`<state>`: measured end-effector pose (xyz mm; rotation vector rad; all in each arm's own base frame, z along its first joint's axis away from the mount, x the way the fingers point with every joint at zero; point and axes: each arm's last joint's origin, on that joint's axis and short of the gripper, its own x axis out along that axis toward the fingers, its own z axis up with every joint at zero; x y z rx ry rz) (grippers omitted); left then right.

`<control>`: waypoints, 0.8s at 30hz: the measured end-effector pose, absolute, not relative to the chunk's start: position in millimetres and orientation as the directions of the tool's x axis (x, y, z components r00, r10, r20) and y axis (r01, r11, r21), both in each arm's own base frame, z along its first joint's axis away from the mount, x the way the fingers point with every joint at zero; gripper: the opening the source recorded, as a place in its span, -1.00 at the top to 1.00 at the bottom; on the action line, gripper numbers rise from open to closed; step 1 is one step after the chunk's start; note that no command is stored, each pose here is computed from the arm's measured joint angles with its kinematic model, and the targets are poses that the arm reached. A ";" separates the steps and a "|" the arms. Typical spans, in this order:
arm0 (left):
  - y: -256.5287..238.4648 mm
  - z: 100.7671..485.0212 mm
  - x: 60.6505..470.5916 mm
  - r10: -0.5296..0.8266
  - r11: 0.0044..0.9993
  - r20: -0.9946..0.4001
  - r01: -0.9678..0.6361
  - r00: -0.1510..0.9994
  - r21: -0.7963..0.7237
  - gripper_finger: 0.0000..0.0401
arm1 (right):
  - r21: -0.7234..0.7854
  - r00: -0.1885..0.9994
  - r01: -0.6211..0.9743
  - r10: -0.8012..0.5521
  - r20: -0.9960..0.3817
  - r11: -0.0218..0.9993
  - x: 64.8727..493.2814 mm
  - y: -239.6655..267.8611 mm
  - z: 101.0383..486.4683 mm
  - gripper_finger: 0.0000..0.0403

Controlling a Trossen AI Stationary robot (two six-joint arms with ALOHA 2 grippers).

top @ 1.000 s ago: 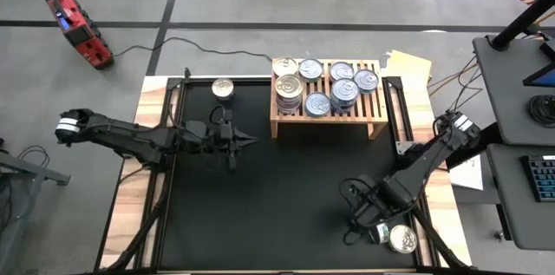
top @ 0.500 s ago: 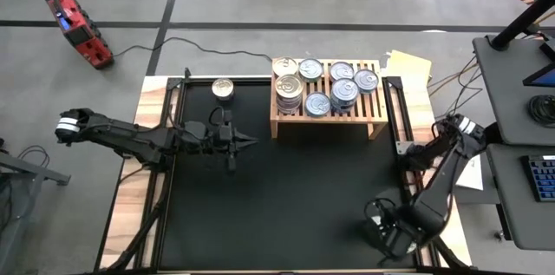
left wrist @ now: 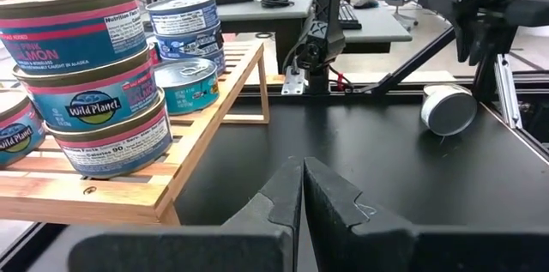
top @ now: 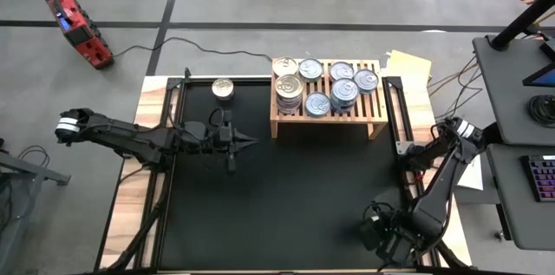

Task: Stack canned seafood by type on shelf
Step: Put the green tuna can on the shelf

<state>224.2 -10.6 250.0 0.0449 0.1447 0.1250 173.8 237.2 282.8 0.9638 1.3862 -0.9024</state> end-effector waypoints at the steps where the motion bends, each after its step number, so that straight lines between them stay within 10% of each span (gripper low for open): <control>1: -10.6 250.0 224.2 0.127 0.991 -0.141 -0.120 0.982 0.058 1.00 | 0.016 0.001 0.937 0.042 -0.999 0.350 174.2 237.6 282.0 0.55; 14: -10.4 250.1 224.2 0.129 0.987 -0.139 -0.113 0.982 0.115 1.00 | -0.017 -0.023 0.945 0.013 -1.000 0.327 183.9 251.0 260.4 -0.51; 24: -10.4 252.1 224.4 0.129 0.983 -0.119 -0.111 0.984 0.146 1.00 | -0.146 -0.126 0.928 -0.081 -0.989 0.343 184.4 252.7 238.6 -0.69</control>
